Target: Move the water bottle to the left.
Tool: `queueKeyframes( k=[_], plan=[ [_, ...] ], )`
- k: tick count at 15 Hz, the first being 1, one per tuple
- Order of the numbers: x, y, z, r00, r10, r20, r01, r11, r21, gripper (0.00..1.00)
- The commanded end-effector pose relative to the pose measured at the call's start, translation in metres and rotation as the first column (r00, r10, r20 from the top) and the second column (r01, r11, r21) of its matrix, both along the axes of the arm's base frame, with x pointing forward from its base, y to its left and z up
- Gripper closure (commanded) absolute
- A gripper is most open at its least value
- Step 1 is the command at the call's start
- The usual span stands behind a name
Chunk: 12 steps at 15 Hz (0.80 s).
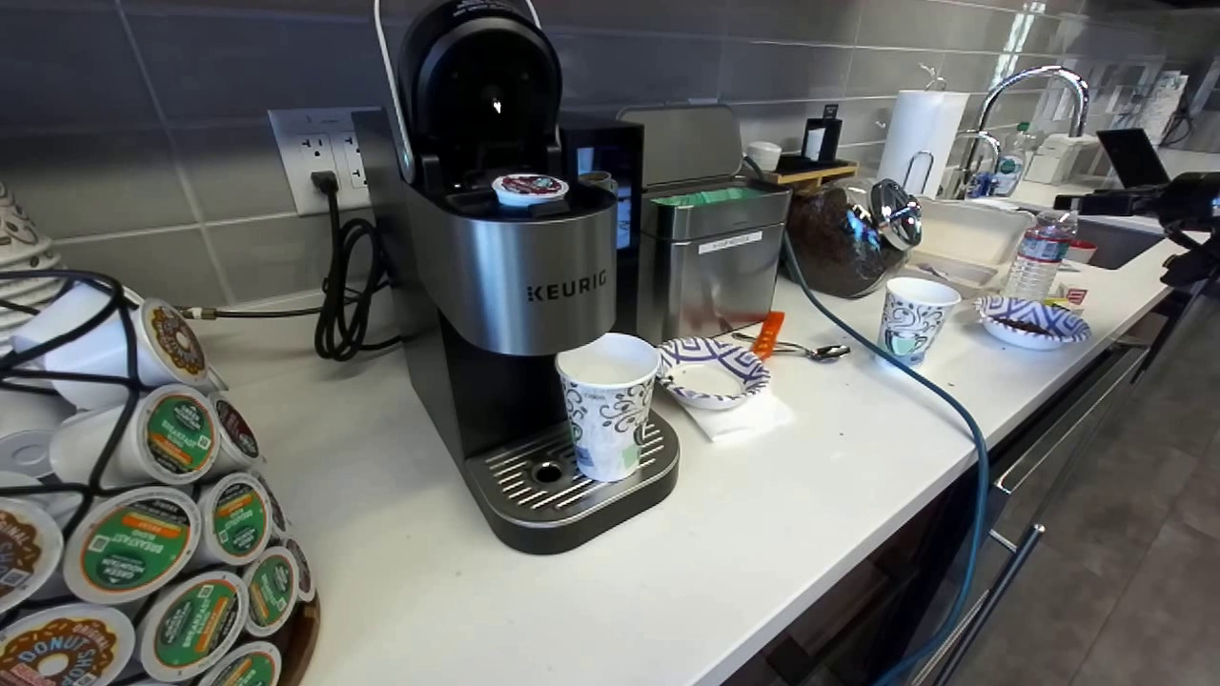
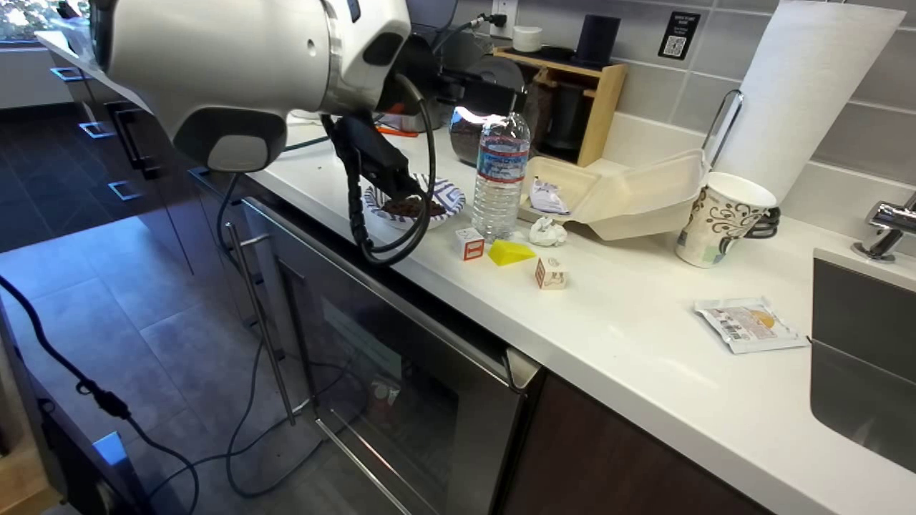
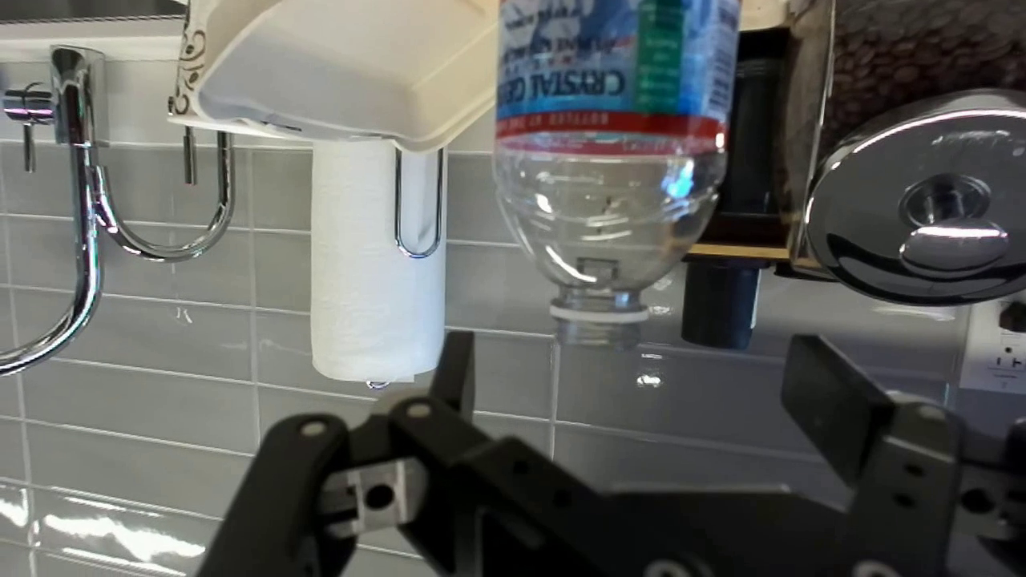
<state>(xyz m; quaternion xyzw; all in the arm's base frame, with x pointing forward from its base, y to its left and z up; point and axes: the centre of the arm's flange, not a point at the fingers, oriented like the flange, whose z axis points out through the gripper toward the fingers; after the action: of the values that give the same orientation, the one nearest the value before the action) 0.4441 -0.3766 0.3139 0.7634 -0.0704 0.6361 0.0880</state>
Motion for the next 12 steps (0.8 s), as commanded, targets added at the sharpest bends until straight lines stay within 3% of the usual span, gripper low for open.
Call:
queueKeyframes(
  k=[1, 4, 5, 7, 12],
  plan=[
    [0.009, -0.007, -0.008, 0.999, -0.016, 0.029, 0.016, 1.0, 0.003, 0.04],
    [0.013, -0.008, -0.009, 1.0, -0.005, 0.024, 0.005, 1.0, 0.003, 0.11],
    [0.013, -0.007, -0.01, 1.0, -0.002, 0.023, 0.002, 1.0, 0.004, 0.3],
    [0.014, -0.006, -0.013, 1.0, 0.002, 0.022, -0.002, 1.0, 0.008, 0.38],
    [0.008, -0.007, -0.024, 1.0, -0.007, 0.012, 0.007, 1.0, 0.018, 0.79]
  ],
)
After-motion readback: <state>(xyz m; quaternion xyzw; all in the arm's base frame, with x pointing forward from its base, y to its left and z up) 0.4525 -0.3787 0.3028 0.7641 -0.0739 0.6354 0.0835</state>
